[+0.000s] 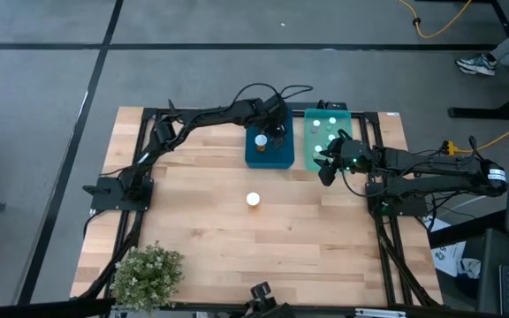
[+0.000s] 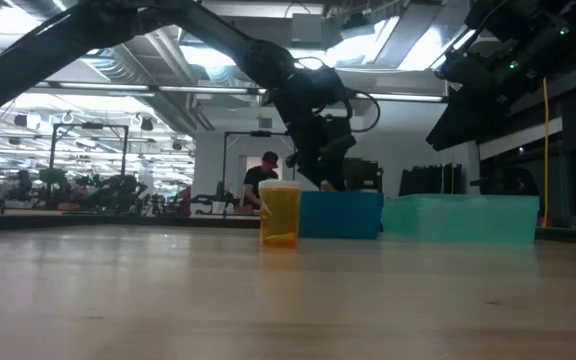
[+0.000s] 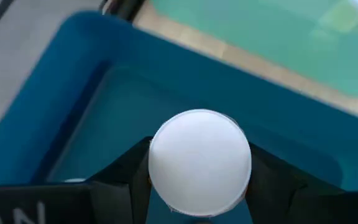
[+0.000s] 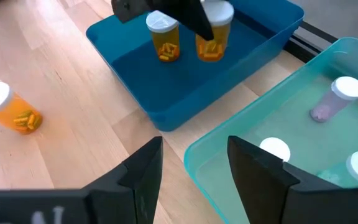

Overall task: Pick and place medicine bottles into bin by pill shape (circle, oval)
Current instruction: Put the orange pill bottle into the blue bin, then return to Home Position

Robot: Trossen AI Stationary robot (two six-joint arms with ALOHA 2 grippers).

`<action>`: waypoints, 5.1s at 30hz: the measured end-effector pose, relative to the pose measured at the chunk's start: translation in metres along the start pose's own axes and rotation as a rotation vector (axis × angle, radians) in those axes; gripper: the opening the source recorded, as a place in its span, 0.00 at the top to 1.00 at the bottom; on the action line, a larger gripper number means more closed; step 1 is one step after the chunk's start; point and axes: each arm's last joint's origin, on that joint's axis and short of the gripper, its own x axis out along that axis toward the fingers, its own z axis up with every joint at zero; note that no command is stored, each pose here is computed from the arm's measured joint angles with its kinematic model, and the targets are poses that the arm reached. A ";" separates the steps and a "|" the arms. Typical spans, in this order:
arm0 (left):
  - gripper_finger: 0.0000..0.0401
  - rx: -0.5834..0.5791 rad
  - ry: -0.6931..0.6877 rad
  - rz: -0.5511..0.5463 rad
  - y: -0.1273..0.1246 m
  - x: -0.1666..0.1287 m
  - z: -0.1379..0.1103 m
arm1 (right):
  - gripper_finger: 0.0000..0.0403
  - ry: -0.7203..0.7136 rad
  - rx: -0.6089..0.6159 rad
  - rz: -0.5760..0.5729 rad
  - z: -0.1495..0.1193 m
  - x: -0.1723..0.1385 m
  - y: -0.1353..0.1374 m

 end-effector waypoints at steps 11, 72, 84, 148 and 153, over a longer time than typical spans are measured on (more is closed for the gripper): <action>0.38 0.003 0.004 -0.001 -0.004 -0.002 0.000 | 0.55 0.000 -0.001 0.000 0.000 0.000 0.000; 0.34 0.347 0.123 -0.225 -0.176 -0.085 -0.164 | 0.55 0.015 0.015 0.009 -0.004 -0.002 0.007; 0.36 0.359 0.042 -0.222 -0.182 -0.071 -0.160 | 0.55 0.004 0.012 -0.014 -0.004 -0.002 0.006; 0.34 0.210 0.034 -0.059 -0.072 -0.058 -0.016 | 0.55 -0.002 -0.040 -0.011 -0.003 -0.002 0.006; 0.34 0.148 0.089 -0.065 -0.083 -0.108 0.006 | 0.55 -0.004 -0.037 -0.009 -0.003 -0.002 0.006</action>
